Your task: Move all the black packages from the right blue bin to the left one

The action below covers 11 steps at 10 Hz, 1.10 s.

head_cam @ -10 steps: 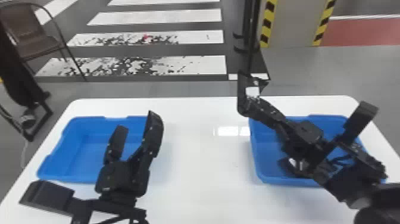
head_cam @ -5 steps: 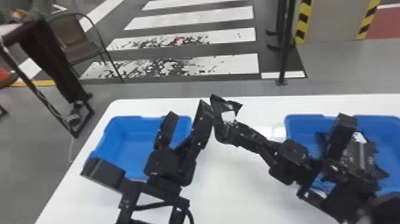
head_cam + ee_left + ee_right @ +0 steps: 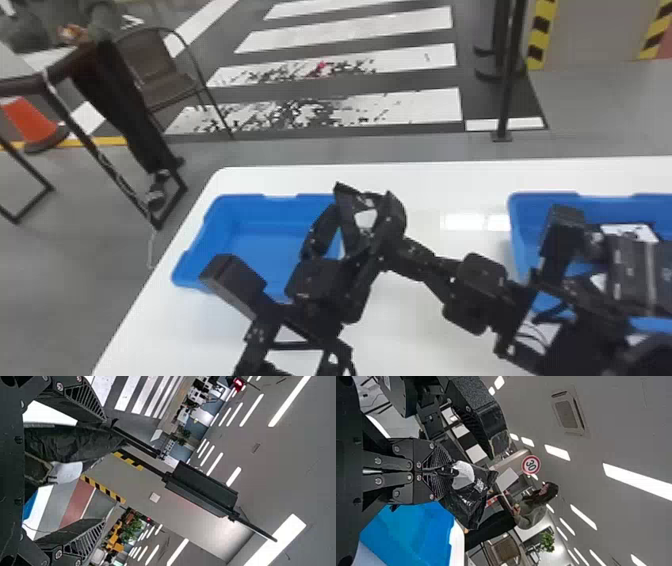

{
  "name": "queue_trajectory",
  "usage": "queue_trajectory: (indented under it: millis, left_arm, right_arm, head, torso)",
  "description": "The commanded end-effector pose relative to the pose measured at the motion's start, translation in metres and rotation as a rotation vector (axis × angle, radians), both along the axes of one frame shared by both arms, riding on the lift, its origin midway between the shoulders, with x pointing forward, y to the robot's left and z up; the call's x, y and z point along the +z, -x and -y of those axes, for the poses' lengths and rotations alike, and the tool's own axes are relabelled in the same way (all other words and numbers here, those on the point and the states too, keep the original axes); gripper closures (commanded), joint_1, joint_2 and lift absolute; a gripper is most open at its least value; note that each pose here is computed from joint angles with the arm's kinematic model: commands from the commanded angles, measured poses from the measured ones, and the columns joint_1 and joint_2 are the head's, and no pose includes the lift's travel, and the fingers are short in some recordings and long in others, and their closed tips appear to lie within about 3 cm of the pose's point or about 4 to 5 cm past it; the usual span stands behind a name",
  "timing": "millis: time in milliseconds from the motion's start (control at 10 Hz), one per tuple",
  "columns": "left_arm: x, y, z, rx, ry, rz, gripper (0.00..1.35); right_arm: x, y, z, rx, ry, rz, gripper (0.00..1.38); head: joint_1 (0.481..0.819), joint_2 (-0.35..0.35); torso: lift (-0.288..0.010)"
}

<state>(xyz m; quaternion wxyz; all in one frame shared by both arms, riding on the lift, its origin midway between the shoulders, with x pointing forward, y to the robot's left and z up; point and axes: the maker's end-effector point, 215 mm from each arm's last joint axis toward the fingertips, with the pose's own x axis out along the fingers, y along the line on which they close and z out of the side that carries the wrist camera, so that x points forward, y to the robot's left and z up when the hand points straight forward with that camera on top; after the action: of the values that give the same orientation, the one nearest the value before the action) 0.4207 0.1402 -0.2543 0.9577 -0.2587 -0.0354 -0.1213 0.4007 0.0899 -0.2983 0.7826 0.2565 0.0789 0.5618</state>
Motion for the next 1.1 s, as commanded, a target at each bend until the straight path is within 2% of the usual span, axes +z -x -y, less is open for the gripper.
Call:
queue_trajectory:
  millis: [0, 100, 200, 300, 400, 500, 800, 900, 1000]
  left_arm:
    - [-0.002, 0.0, 0.003, -0.01, 0.001, -0.009, 0.16]
    - [-0.001, 0.0, -0.002, -0.002, -0.007, 0.0, 0.43]
    - [-0.009, 0.001, -0.001, -0.009, 0.006, -0.028, 1.06]
    - [-0.022, 0.002, 0.008, -0.044, 0.047, -0.088, 1.17]
    - [-0.027, 0.003, 0.01, -0.051, 0.047, -0.104, 1.22]
    - [-0.027, 0.003, 0.01, -0.051, 0.047, -0.104, 1.22]
    - [-0.01, 0.002, 0.002, -0.028, 0.058, -0.051, 1.22]
    - [-0.004, -0.002, -0.011, 0.0, 0.054, -0.03, 1.22]
    - [-0.005, -0.007, -0.026, 0.034, 0.045, -0.027, 1.22]
  right_arm:
    - [-0.001, 0.01, -0.009, 0.025, -0.006, -0.014, 1.14]
    - [-0.001, 0.01, -0.009, 0.027, -0.008, -0.018, 1.14]
    - [-0.002, 0.009, -0.008, 0.025, -0.014, -0.028, 1.14]
    - [-0.002, 0.007, -0.008, 0.024, -0.017, -0.031, 1.14]
    - [-0.001, 0.005, -0.008, 0.023, -0.016, -0.028, 1.14]
    - [0.0, 0.003, -0.008, 0.022, -0.017, -0.026, 1.14]
    - [0.0, 0.0, -0.009, 0.02, -0.016, -0.032, 1.12]
    - [-0.01, 0.008, -0.011, 0.041, -0.011, -0.079, 0.78]
    - [-0.016, 0.011, -0.006, 0.06, 0.045, -0.073, 0.24]
  head:
    - [0.695, 0.308]
    - [0.695, 0.312]
    - [0.695, 0.32]
    - [0.695, 0.324]
    - [0.695, 0.322]
    - [0.695, 0.314]
    - [0.695, 0.31]
    - [0.695, 0.312]
    - [0.695, 0.322]
  torso:
    - [-0.154]
    - [-0.154]
    - [-0.154]
    - [-0.154]
    - [-0.154]
    - [-0.154]
    - [-0.154]
    - [-0.154]
    - [-0.154]
